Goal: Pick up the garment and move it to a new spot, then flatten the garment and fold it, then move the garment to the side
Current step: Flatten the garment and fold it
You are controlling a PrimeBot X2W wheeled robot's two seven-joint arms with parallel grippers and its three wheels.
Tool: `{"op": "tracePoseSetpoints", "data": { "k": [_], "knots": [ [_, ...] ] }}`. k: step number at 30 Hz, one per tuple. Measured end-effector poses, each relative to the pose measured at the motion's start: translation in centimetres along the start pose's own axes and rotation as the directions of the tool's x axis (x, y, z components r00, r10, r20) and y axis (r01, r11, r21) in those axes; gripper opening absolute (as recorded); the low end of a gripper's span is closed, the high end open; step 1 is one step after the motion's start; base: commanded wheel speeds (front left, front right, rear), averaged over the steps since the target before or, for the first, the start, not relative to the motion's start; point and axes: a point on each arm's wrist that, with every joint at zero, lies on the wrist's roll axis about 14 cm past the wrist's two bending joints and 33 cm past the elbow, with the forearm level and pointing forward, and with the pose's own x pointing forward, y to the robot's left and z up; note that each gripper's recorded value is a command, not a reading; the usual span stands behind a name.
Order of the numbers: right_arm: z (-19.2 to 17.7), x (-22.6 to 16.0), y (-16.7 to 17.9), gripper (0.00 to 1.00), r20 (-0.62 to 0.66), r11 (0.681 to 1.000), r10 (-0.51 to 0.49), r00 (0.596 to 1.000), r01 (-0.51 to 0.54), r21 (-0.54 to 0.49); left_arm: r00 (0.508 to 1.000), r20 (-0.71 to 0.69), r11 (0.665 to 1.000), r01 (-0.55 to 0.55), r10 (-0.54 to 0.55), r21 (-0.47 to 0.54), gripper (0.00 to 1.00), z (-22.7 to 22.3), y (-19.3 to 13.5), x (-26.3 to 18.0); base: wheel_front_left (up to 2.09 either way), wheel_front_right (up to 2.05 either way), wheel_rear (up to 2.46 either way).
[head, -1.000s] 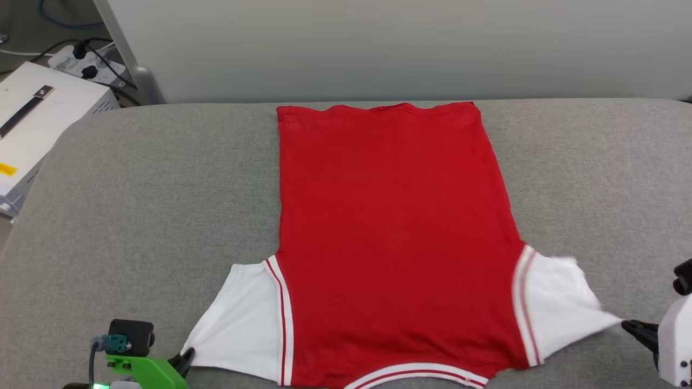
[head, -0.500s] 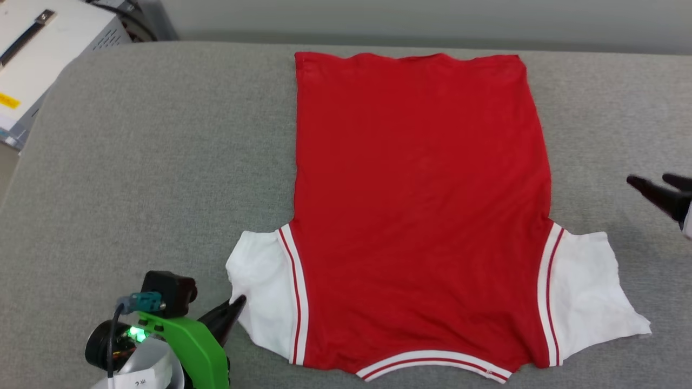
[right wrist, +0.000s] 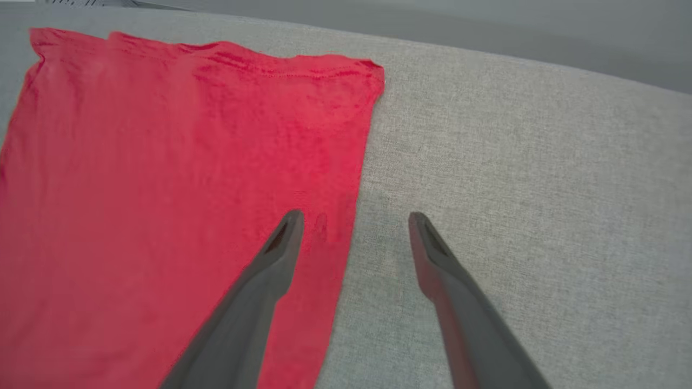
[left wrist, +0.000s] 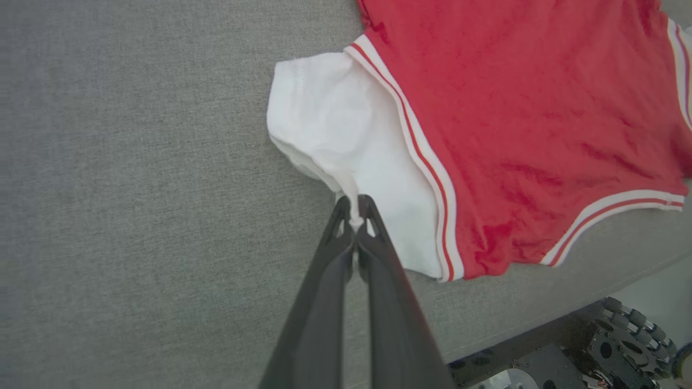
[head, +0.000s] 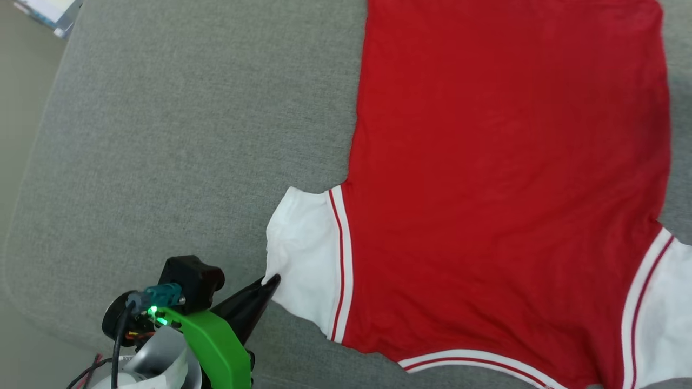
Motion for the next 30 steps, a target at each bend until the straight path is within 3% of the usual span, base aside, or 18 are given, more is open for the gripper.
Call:
{"op": "tracePoseSetpoints", "data": {
  "k": [6, 14, 23, 24, 25, 30],
  "knots": [
    [1.2, 4.7, 0.7, 1.00, -0.051, 1.000, -0.021, 0.998, 0.020, -0.020, 0.999, -0.032, 0.999, -0.030, 0.029, -0.040, 0.00, -0.9, 0.7, 0.2, 0.00, 0.00, 0.00],
    [0.2, 10.4, 0.5, 1.00, -0.137, 0.998, -0.062, 0.989, 0.059, -0.029, 0.995, -0.058, 0.993, -0.090, 0.086, -0.082, 0.00, -2.1, 2.1, 0.7, 0.00, 0.00, 0.00],
    [-1.0, 14.0, 1.7, 1.00, -0.178, 0.999, -0.040, 0.983, 0.035, -0.030, 0.988, -0.096, 0.985, -0.130, 0.120, -0.109, 0.00, -3.5, 3.2, 1.0, 0.00, 0.00, 0.00],
    [-1.2, 14.2, 1.8, 0.33, -0.184, 0.999, -0.038, 0.982, 0.032, -0.032, 0.988, -0.097, 0.985, -0.130, 0.119, -0.110, 0.00, -3.6, 3.2, 1.0, 0.00, 0.00, 0.00],
    [-1.2, 14.3, 1.9, 0.00, -0.185, 0.999, -0.038, 0.982, 0.031, -0.037, 0.988, -0.096, 0.985, -0.130, 0.119, -0.111, 0.00, -3.5, 3.2, 1.0, 0.00, 0.00, 0.00],
    [-1.4, 14.2, 2.3, 0.00, -0.195, 0.998, -0.038, 0.980, 0.026, -0.062, 0.987, -0.079, 0.984, -0.145, 0.137, -0.106, 0.00, -3.2, 3.7, 0.9, 0.00, 0.00, 0.00]
  ]
}}
